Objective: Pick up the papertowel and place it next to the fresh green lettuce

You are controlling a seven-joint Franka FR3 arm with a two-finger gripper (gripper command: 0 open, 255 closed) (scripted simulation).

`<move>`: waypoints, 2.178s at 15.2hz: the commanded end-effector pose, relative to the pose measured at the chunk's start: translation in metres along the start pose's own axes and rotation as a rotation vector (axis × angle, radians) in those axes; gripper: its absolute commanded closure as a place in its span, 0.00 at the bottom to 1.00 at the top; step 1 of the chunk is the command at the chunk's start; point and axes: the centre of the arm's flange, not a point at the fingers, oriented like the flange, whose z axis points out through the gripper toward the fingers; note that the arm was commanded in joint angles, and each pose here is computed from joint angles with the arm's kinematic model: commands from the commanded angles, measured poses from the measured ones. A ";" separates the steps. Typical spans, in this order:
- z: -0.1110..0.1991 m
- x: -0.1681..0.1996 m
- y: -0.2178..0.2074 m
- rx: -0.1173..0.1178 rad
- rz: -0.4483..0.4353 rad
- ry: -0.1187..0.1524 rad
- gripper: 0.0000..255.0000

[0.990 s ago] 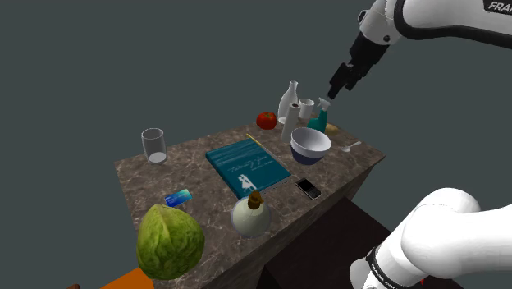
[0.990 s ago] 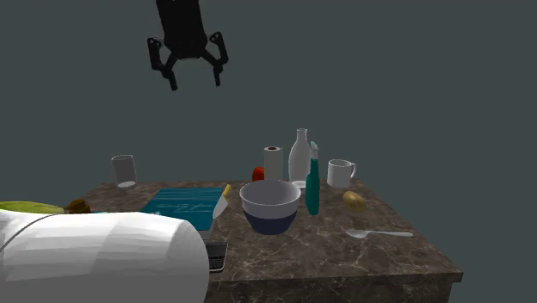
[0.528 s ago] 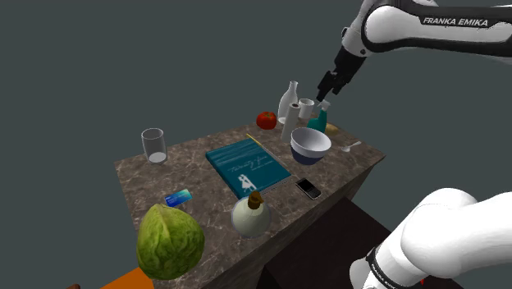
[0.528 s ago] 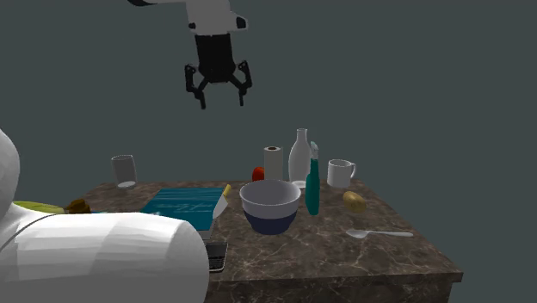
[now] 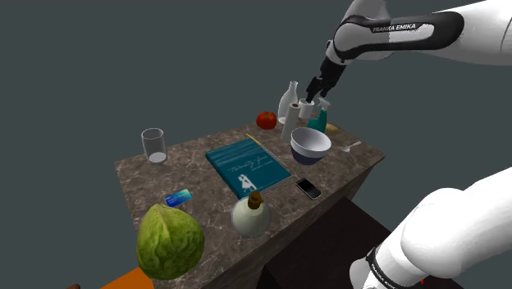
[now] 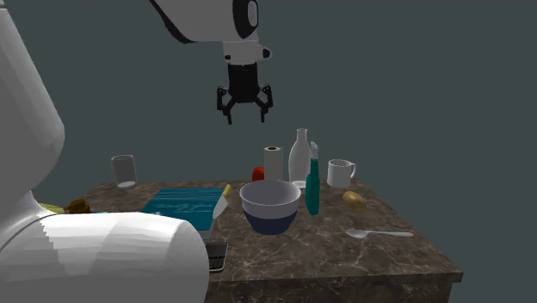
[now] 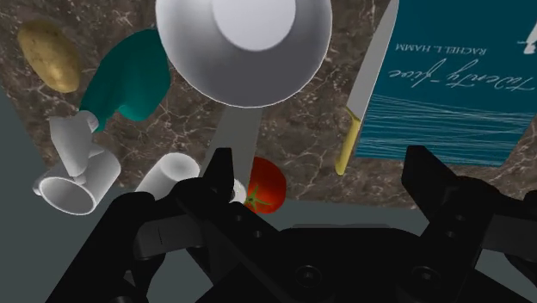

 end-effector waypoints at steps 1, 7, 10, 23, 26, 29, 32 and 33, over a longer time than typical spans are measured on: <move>0.019 0.013 0.015 0.006 0.000 -0.002 0.00; 0.073 0.055 0.059 0.028 0.001 -0.011 0.00; 0.101 0.077 0.080 0.038 0.002 -0.015 0.00; 0.163 0.092 0.095 0.047 0.002 -0.018 0.00; 0.163 0.092 0.095 0.047 0.002 -0.018 0.00; 0.163 0.092 0.095 0.047 0.002 -0.018 1.00; 0.163 0.093 0.095 0.047 0.002 -0.018 1.00; 0.163 0.093 0.095 0.047 0.002 -0.018 1.00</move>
